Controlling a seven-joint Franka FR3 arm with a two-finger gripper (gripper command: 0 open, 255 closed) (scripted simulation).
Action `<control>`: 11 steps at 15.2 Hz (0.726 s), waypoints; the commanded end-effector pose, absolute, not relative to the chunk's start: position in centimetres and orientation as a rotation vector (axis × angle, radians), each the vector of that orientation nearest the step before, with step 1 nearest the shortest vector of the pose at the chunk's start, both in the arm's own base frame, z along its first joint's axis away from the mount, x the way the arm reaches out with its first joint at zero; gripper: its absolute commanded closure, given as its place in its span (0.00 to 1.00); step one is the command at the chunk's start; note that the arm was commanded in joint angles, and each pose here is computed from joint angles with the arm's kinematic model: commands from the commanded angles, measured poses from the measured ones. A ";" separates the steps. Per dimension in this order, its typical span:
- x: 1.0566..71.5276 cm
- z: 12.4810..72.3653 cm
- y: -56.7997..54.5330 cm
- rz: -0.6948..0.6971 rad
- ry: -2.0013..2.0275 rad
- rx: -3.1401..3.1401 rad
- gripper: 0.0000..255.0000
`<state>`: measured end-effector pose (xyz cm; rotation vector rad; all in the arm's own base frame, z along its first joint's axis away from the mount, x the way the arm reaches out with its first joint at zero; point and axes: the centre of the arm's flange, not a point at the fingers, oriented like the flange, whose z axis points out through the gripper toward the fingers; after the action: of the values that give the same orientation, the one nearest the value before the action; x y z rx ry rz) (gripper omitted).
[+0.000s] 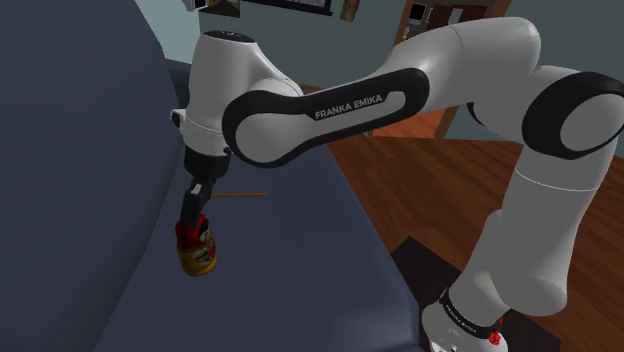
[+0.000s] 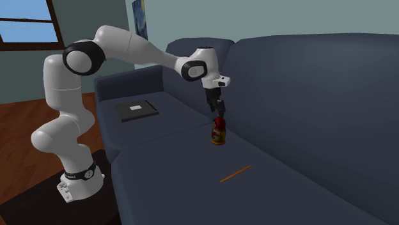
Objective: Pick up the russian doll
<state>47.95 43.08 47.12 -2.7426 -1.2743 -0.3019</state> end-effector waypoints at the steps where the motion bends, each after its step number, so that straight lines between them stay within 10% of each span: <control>1: 48.0 46.2 43.8 -0.305 -1.284 -2.736 0.00; 8: 48.0 43.3 43.8 -0.305 -1.284 -2.736 0.00; 9: 48.0 43.3 43.7 -0.305 -1.284 -2.736 1.00; 11: 48.0 43.4 43.7 -0.305 -1.284 -2.736 1.00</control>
<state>48.00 43.73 43.51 -2.7351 -1.2839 -0.3075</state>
